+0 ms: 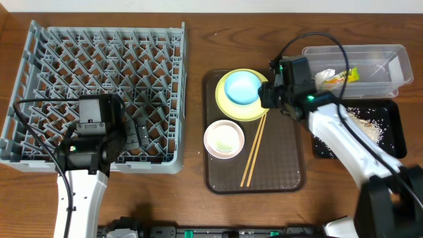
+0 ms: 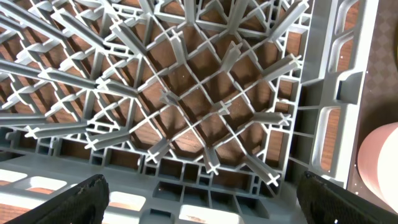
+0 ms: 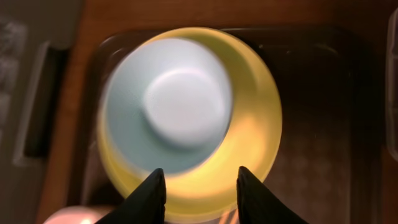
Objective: Sort waste into correct bins and load items into the dishwasher rack
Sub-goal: 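Grasp the pink bowl with the right gripper and lift it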
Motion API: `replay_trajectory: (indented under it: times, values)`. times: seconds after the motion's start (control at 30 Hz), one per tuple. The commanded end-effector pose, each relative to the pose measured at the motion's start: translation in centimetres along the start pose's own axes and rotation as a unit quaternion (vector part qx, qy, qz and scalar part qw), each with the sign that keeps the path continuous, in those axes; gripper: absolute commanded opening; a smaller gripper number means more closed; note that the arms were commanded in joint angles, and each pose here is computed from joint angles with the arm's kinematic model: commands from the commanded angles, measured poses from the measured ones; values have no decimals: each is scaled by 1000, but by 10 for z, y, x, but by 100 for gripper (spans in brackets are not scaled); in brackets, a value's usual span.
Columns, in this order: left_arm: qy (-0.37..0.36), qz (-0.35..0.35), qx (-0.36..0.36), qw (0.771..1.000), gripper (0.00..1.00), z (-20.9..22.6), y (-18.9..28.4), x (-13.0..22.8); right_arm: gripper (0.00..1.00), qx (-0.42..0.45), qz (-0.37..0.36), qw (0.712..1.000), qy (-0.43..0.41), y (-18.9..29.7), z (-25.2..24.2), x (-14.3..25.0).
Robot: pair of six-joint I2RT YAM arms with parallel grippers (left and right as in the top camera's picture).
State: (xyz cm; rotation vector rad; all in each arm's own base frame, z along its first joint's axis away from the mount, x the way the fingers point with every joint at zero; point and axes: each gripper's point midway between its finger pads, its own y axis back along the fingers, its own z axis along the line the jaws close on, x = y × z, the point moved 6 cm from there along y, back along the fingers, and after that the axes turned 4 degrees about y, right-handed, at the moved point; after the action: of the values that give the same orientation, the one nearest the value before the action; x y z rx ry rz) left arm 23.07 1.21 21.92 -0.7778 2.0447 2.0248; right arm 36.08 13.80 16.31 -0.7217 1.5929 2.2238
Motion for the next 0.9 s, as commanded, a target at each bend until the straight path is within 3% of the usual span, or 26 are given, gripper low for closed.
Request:
replay_trajectory:
  times: [0.0,0.13,0.33,0.63,0.77,0.87]
  values:
    - [3,-13,2,1000,98,-2,5,-7,38,-47,20,998,49,16,17,6]
    - [3,-25,29,999,98,-8,6,-12,41,-52,68,996,41,19,16,23]
    - [3,-34,55,998,98,-15,7,-16,40,-145,101,982,65,24,39,36]
    - [3,-30,54,998,98,-14,6,-14,42,-126,156,973,110,6,69,67]
    - [3,-29,53,998,98,-14,6,-14,37,-125,187,968,107,-8,79,82]
    - [3,-29,53,998,98,-14,6,-14,22,-121,206,966,97,-18,81,91]
